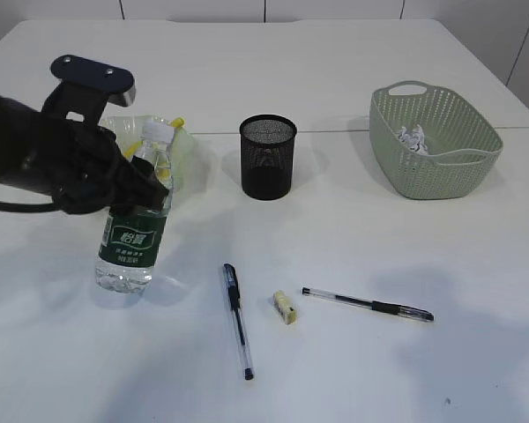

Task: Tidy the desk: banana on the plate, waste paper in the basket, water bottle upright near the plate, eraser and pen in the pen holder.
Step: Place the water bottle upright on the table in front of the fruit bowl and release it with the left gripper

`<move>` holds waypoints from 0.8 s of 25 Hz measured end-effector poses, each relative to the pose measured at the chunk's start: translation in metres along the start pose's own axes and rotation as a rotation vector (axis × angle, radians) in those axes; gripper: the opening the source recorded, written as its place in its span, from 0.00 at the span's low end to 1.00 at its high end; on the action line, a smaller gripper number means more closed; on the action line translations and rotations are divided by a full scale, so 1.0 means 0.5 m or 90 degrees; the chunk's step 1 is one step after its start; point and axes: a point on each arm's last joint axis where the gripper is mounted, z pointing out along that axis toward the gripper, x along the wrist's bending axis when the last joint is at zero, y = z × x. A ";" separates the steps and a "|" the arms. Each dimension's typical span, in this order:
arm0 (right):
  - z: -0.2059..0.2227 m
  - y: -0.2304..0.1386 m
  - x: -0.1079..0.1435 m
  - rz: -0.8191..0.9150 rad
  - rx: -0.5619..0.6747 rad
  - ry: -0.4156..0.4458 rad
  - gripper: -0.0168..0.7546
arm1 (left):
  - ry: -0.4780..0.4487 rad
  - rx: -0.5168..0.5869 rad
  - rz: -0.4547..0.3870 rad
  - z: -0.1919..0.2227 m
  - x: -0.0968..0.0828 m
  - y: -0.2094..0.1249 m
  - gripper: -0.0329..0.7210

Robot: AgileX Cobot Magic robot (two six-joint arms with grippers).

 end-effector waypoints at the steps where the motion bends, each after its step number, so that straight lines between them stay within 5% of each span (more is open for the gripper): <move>1: 0.000 0.000 0.000 0.000 0.000 0.000 0.33 | -0.004 -0.011 0.007 -0.001 0.000 -0.009 0.51; 8: 0.000 0.000 0.000 0.000 0.000 0.000 0.33 | -0.032 -0.094 0.032 -0.021 -0.005 -0.042 0.51; 20: 0.000 0.000 0.000 0.001 0.000 0.000 0.33 | -0.020 -0.101 0.079 -0.050 -0.002 -0.035 0.51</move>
